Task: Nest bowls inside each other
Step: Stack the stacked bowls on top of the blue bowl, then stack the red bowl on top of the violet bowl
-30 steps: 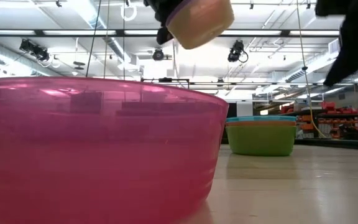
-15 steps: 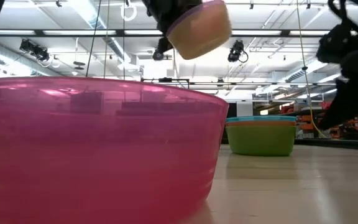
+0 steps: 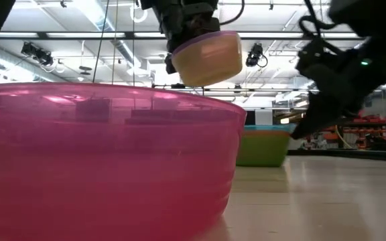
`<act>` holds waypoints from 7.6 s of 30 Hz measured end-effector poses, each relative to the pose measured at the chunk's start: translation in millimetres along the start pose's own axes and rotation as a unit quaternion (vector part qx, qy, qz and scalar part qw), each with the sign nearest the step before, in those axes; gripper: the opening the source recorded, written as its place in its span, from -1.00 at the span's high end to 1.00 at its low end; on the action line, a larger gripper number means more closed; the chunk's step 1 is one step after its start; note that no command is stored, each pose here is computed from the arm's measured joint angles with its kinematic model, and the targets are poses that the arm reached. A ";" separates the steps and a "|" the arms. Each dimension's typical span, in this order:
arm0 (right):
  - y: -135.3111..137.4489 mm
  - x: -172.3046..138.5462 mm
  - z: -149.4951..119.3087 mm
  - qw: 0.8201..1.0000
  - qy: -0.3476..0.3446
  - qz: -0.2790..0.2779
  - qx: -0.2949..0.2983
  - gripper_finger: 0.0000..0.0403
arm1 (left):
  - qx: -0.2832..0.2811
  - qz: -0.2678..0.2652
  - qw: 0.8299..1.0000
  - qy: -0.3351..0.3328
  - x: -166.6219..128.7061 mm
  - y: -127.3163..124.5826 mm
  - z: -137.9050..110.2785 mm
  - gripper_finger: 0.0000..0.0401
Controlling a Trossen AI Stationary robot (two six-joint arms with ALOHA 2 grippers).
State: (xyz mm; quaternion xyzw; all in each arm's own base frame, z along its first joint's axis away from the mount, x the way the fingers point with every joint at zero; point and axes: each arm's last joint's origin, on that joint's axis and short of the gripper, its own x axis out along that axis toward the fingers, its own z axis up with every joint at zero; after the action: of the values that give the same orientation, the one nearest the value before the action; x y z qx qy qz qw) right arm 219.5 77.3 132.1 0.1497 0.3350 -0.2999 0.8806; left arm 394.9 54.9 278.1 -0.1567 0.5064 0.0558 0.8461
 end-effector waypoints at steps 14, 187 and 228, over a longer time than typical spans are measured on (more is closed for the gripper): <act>-2.4 20.5 37.1 0.997 -0.041 0.061 -0.013 1.00 | -0.006 0.003 1.000 0.017 6.0 3.7 -1.7 0.94; 92.5 -91.6 53.5 0.961 0.053 0.245 -0.117 0.92 | 0.092 0.224 0.970 0.025 -47.8 -252.3 -189.1 0.39; 69.3 -58.0 45.7 0.965 0.113 0.210 -0.106 0.92 | 0.098 0.058 0.985 0.130 28.7 -204.0 -143.4 0.78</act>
State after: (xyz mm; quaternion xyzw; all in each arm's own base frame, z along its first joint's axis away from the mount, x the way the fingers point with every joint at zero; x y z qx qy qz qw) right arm 251.4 134.6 209.3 0.1552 0.4237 -0.0518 0.8909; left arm 340.0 -185.8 232.8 -0.0494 0.6230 0.0340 0.7799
